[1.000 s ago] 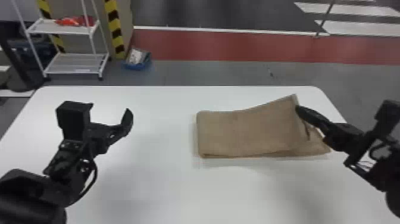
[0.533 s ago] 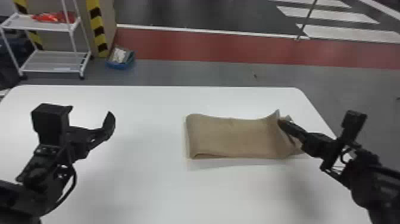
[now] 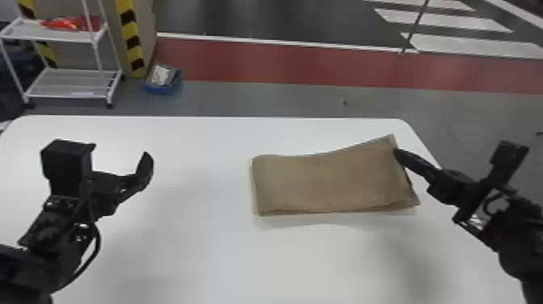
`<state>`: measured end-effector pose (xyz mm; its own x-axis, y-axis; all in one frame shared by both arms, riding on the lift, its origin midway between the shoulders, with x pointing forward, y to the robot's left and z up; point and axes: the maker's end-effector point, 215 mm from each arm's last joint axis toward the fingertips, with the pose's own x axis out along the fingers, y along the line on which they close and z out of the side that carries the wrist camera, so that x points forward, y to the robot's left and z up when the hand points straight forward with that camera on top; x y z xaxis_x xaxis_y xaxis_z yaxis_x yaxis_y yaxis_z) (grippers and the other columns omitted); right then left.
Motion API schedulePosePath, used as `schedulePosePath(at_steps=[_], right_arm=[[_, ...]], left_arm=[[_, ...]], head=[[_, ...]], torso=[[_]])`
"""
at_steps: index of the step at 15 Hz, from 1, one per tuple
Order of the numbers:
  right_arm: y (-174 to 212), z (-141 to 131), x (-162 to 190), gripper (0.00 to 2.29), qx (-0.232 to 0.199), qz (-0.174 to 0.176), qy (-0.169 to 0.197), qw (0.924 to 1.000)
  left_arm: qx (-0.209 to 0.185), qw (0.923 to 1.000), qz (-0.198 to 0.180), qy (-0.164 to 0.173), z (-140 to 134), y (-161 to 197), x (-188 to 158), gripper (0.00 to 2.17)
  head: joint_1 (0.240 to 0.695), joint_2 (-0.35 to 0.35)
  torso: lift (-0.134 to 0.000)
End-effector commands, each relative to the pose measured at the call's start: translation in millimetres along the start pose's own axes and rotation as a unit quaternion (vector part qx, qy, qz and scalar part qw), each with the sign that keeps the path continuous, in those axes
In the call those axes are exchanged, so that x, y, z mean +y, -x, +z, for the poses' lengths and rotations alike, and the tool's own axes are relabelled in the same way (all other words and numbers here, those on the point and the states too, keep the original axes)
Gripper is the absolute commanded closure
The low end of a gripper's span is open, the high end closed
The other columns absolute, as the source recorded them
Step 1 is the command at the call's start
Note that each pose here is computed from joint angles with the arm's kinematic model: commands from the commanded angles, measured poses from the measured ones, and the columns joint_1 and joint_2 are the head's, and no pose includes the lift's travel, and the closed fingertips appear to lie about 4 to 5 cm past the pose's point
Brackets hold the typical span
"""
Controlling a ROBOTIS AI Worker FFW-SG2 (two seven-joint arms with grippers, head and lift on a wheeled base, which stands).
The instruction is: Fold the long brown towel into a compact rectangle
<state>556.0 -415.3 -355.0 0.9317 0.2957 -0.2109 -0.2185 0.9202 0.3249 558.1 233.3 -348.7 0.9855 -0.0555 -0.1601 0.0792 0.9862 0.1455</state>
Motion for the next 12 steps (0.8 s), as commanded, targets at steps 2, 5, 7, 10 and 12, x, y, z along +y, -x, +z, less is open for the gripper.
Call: schedulePosePath(at_steps=[2, 5, 7, 10, 12], right_arm=[[6, 18, -25, 1.24, -0.008, -0.018, 0.006, 0.9998], [-13, -21, -50, 1.23, 0.041, -0.029, 0.003, 0.9987], [-18, -33, -70, 1.23, 0.040, -0.042, 0.005, 0.9983], [-19, -33, -70, 1.21, 0.038, -0.043, 0.010, 0.9983], [-15, -27, -71, 0.29, 0.027, -0.046, 0.014, 0.9985]], left_arm=[[0.004, 1.0000, 0.001, -0.004, -3, 1, 2, 0.04], [0.005, 1.0000, 0.001, -0.005, -5, 1, 3, 0.04], [0.007, 1.0000, 0.001, -0.005, -7, 1, 2, 0.04], [0.009, 0.9999, 0.002, -0.005, -9, 1, 4, 0.04], [0.008, 0.9999, 0.002, -0.006, -8, 0, 3, 0.04]], head=[[0.695, -0.182], [0.695, -0.199], [0.695, -0.205], [0.695, -0.216], [0.695, -0.217]], torso=[[-0.128], [-0.128], [-0.128], [-0.128], [-0.128]])
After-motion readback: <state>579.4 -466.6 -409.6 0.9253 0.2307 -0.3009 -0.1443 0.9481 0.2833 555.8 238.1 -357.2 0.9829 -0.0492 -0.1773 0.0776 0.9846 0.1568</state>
